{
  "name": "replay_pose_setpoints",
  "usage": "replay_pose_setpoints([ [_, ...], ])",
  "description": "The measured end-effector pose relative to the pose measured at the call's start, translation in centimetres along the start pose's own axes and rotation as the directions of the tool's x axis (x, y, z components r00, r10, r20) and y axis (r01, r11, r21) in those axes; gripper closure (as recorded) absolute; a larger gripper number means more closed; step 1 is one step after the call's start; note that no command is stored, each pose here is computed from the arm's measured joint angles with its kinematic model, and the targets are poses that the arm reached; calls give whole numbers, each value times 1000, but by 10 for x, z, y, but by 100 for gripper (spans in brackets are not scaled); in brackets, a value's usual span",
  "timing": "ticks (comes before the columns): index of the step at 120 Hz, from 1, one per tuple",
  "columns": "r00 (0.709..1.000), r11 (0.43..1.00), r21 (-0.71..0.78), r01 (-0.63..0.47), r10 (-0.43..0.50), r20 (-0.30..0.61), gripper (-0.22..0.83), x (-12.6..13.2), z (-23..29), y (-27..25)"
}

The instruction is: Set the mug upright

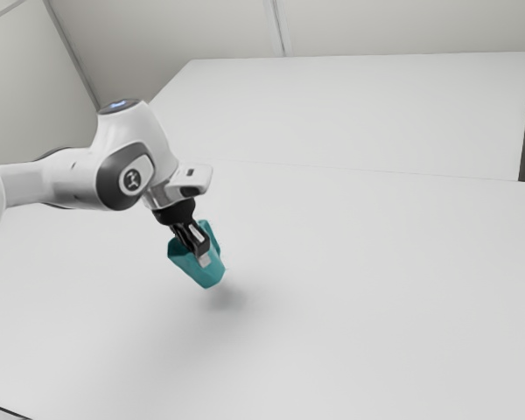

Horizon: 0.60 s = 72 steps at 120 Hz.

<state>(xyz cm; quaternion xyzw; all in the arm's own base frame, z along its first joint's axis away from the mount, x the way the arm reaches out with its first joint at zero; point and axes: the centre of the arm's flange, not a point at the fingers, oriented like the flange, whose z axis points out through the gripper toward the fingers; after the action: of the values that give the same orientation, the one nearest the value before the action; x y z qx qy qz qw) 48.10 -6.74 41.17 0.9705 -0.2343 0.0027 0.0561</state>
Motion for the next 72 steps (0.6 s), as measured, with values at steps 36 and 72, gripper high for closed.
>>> replay_pose_setpoints([
  [36, 994, 990, 115, 81, -88, 59, 78, -35, 8, -18],
  [72, 989, 966, 214, 144, -143, -20, 78, -41, 26, -22],
])
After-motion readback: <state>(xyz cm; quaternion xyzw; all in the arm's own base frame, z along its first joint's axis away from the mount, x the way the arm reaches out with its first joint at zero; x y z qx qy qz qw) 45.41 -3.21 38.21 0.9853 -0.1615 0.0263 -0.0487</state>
